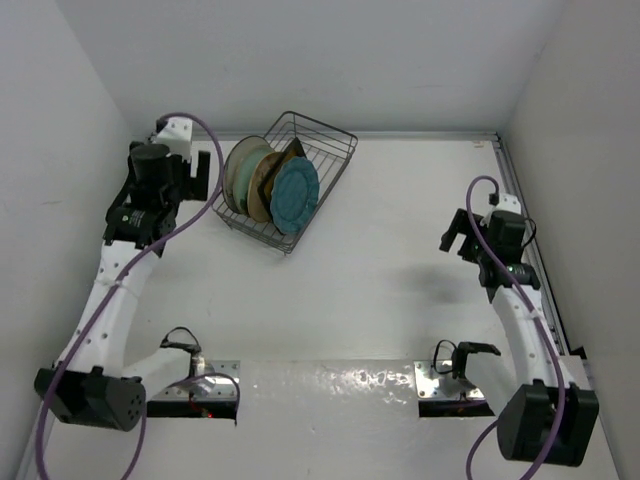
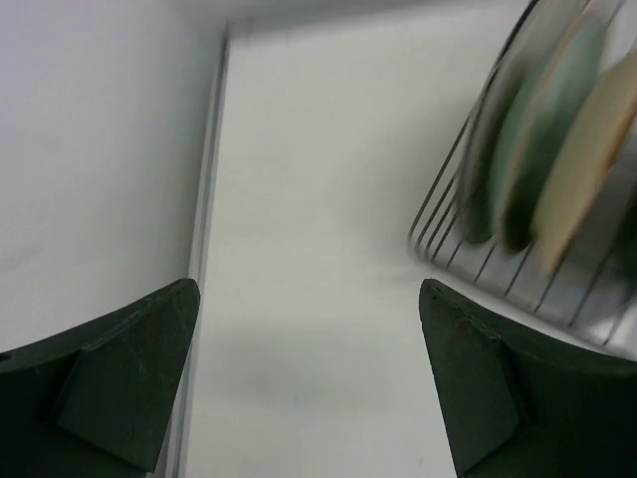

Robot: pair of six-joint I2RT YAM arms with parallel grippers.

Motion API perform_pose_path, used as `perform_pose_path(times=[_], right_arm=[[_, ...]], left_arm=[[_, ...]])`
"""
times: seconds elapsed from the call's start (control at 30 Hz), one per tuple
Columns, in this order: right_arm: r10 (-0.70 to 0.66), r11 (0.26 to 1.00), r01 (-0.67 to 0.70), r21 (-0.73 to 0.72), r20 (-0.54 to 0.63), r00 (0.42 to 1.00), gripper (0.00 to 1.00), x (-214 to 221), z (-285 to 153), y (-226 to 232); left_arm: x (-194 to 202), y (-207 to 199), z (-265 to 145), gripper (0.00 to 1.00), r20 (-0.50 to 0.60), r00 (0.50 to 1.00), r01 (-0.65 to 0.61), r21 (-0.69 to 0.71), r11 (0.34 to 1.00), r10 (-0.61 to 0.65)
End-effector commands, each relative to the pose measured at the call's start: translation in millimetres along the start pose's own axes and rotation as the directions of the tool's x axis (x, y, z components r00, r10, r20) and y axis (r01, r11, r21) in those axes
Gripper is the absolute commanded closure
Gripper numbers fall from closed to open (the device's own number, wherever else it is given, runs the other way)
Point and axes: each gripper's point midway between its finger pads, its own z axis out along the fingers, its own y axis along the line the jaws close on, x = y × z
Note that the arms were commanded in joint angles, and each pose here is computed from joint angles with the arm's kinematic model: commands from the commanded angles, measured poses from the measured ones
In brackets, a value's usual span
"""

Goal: Load the plates into the dish rack

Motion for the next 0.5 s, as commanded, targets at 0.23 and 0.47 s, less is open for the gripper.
perform_pose_path(times=[0.23, 0.47], right_arm=[[0.099, 0.965, -0.108, 0.241, 0.050, 0.994, 0.01, 39, -15, -49], [0.121, 0.972, -0.124, 0.201, 0.026, 0.992, 0.01, 38, -10, -39]], left_arm=[[109, 30, 2, 0.09, -0.078, 0.995, 0.062, -0.087, 0.994, -0.069], [144, 39, 4, 0.09, -0.138, 0.987, 0.066, -0.132, 0.989, -0.084]])
